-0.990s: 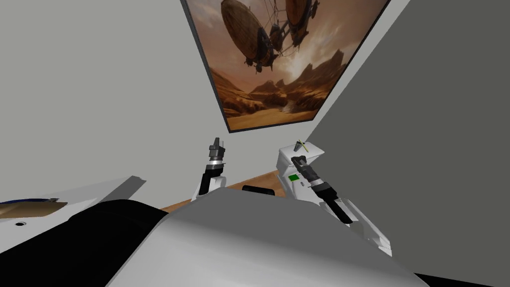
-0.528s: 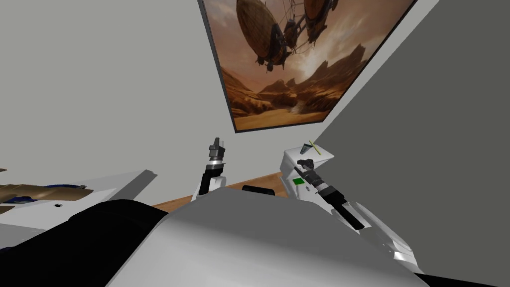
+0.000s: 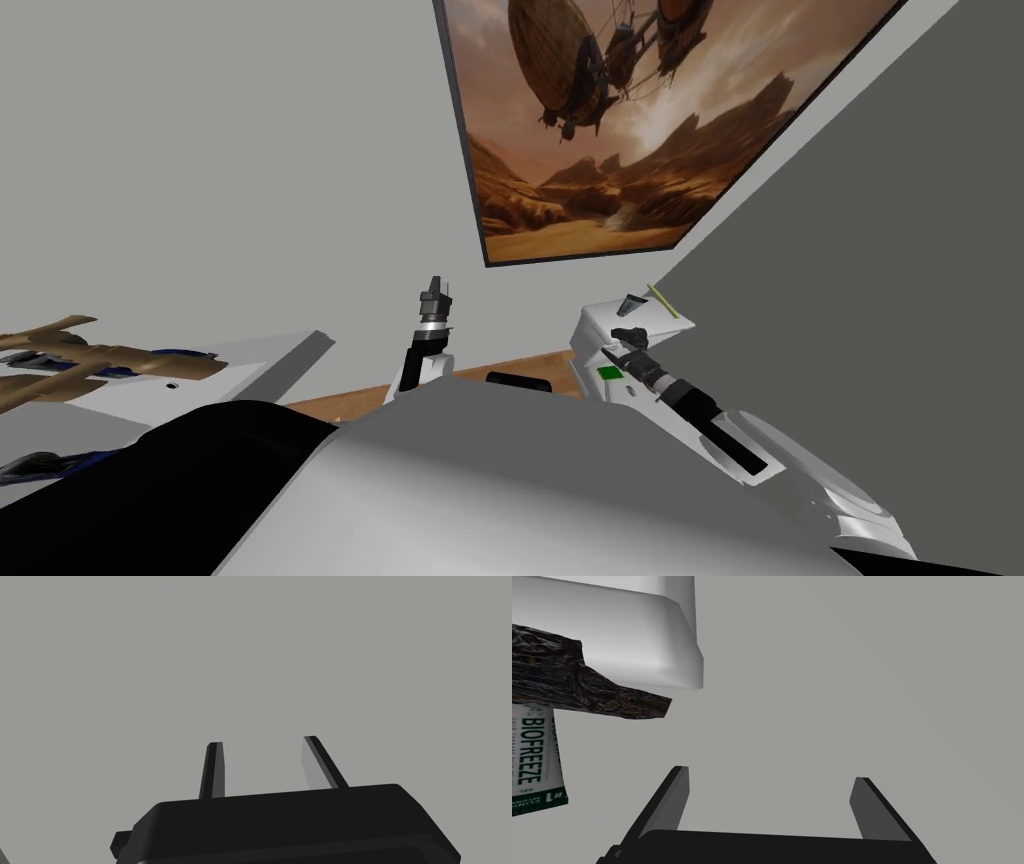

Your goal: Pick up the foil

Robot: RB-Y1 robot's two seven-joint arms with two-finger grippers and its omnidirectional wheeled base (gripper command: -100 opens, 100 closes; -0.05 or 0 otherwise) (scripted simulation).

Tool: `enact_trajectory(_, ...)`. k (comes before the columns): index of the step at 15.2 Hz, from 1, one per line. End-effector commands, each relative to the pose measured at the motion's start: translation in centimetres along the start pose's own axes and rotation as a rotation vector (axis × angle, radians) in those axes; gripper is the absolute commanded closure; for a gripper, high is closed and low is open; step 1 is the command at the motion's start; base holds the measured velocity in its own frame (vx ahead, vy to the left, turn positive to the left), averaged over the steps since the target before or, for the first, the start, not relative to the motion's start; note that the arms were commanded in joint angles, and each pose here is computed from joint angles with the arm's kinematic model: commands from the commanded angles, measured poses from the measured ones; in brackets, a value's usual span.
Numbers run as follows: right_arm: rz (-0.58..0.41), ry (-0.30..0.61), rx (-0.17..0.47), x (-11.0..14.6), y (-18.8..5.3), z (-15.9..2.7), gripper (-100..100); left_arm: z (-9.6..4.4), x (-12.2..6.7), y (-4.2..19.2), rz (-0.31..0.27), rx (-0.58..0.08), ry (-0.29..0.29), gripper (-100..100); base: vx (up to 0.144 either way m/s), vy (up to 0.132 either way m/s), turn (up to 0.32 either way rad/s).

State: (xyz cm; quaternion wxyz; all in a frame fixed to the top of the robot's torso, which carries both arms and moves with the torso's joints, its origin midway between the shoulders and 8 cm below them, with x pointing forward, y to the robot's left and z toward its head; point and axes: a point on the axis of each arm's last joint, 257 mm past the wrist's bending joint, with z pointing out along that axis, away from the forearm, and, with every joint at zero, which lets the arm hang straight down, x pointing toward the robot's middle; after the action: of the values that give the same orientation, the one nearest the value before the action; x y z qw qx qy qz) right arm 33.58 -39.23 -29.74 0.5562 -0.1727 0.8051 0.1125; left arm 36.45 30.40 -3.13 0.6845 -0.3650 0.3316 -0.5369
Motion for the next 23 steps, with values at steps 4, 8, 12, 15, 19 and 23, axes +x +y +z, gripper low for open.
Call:
enact_trajectory(4,-0.137,0.139,0.003,3.2,-3.0,-2.4,-100,0.0,0.0,0.0,0.0,0.0,0.0,0,0.026,0.044,0.098)
enact_trajectory(8,-0.197,0.198,0.002,4.2,-4.5,-3.6,-100,0.0,0.0,0.0,0.0,0.0,0.0,0,0.02,0.035,0.1)
enact_trajectory(12,-0.3,0.305,0.002,6.0,-7.3,-5.9,-100,0.0,0.0,0.0,0.0,0.0,0.0,0,0.029,0.046,0.123)
enact_trajectory(15,-0.394,0.403,0.0,7.2,-10.0,-8.3,-100,0.0,0.0,0.0,0.0,0.0,0.0,0,0.028,0.043,0.124)
enact_trajectory(19,-0.476,0.49,-0.003,7.9,-12.5,-10.5,-100,0.0,0.0,0.0,0.0,0.0,0.0,0,0.033,0.046,0.119)
enact_trajectory(23,-0.575,0.596,-0.008,8.3,-15.7,-13.4,-100,0.0,0.0,0.0,0.0,0.0,0.0,0,0.035,0.041,0.113)
